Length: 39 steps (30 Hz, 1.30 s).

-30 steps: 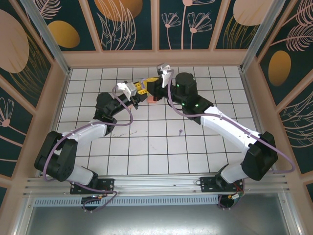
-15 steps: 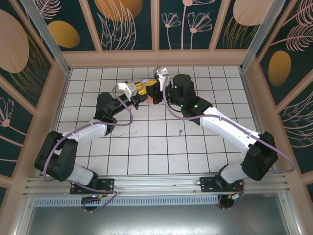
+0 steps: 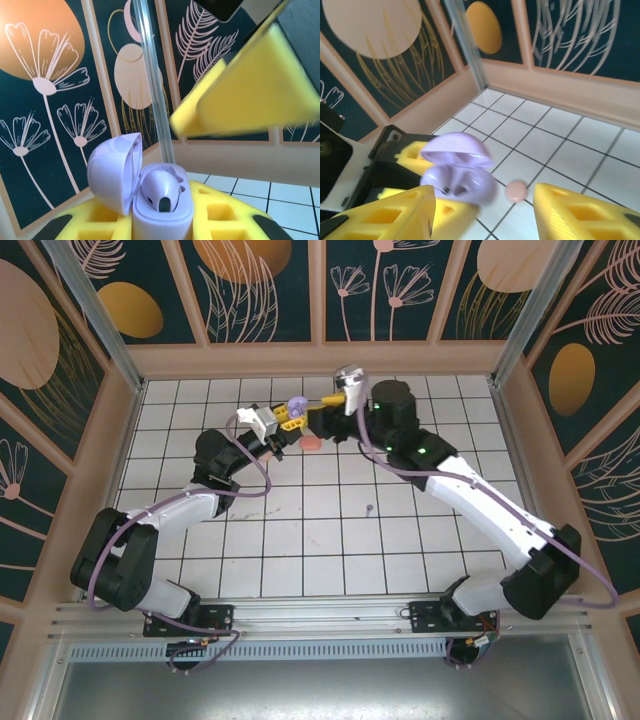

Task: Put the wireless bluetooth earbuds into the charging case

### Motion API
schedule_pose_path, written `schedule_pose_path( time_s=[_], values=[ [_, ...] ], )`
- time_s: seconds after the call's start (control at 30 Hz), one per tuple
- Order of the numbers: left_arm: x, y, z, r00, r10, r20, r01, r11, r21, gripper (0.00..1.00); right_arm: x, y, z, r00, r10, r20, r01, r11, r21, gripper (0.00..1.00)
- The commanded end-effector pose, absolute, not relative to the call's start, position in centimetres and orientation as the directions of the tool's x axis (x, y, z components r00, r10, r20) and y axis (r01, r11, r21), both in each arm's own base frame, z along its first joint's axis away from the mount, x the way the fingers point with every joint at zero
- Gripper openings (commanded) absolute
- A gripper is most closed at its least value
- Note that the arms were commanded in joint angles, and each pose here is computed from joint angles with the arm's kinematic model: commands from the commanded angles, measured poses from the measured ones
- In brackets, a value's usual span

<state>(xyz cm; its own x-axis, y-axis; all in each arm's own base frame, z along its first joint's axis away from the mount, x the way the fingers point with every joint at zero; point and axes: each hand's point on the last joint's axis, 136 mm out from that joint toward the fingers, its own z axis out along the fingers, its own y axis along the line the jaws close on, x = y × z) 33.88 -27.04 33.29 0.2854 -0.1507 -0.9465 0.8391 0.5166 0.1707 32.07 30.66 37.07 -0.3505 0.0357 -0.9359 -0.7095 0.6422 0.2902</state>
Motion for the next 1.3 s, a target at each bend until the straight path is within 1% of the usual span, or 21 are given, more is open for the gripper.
schedule_pose_path(
  time_s=[0.0, 0.03, 0.13, 0.2, 0.3, 0.4, 0.47, 0.57, 0.73, 0.9, 1.07, 1.27],
  values=[
    [33.1, -26.8, 35.3, 0.350, -0.198, -0.916, 0.827, 0.523, 0.204, 0.00, 31.4, 26.8, 37.5, -0.430, 0.132, -0.893, -0.606, 0.691, 0.394, 0.55],
    [33.1, -26.7, 35.3, 0.351, -0.199, -0.915, 0.827, 0.525, 0.203, 0.00, 31.5, 25.9, 36.9, -0.451, 0.145, -0.881, -0.568, 0.715, 0.408, 0.55],
    [33.1, -26.7, 35.0, 0.348, -0.200, -0.916, 0.825, 0.528, 0.199, 0.00, 32.0, 23.4, 32.9, -0.546, 0.167, -0.821, -0.420, 0.793, 0.441, 0.55],
    [33.1, -26.6, 34.8, 0.345, -0.207, -0.915, 0.825, 0.532, 0.190, 0.00, 32.3, 21.5, 28.9, -0.621, 0.182, -0.762, -0.287, 0.853, 0.437, 0.55],
    [33.1, -26.4, 34.5, 0.336, -0.218, -0.916, 0.825, 0.537, 0.175, 0.00, 31.8, 19.5, 22.6, -0.724, 0.197, -0.661, -0.123, 0.906, 0.405, 0.54],
    [33.1, -26.2, 34.1, 0.331, -0.220, -0.918, 0.821, 0.548, 0.164, 0.00, 30.4, 18.4, 16.8, -0.805, 0.237, -0.543, 0.013, 0.923, 0.385, 0.52],
    [33.1, -26.1, 33.9, 0.329, -0.217, -0.919, 0.819, 0.550, 0.163, 0.00, 29.4, 17.6, 13.7, -0.834, 0.288, -0.471, 0.109, 0.922, 0.372, 0.50],
    [33.1, -26.0, 33.5, 0.327, -0.210, -0.921, 0.815, 0.557, 0.163, 0.00, 27.9, 17.3, 10.5, -0.853, 0.352, -0.386, 0.204, 0.904, 0.375, 0.49],
    [32.9, -25.9, 33.0, 0.327, -0.204, -0.923, 0.812, 0.560, 0.164, 0.00, 26.5, 16.8, 7.3, -0.847, 0.434, -0.306, 0.330, 0.882, 0.336, 0.47],
    [33.0, -25.9, 32.6, 0.328, -0.203, -0.923, 0.810, 0.562, 0.164, 0.00, 26.6, 17.2, 6.0, -0.840, 0.478, -0.258, 0.396, 0.864, 0.311, 0.46],
    [33.0, -25.9, 32.4, 0.329, -0.212, -0.920, 0.812, 0.561, 0.161, 0.00, 27.2, 17.2, 5.0, -0.841, 0.482, -0.246, 0.425, 0.870, 0.252, 0.42],
    [33.0, -25.9, 32.4, 0.334, -0.219, -0.917, 0.812, 0.560, 0.162, 0.00, 28.0, 18.2, 4.4, -0.856, 0.461, -0.235, 0.414, 0.882, 0.225, 0.40]
  ],
)
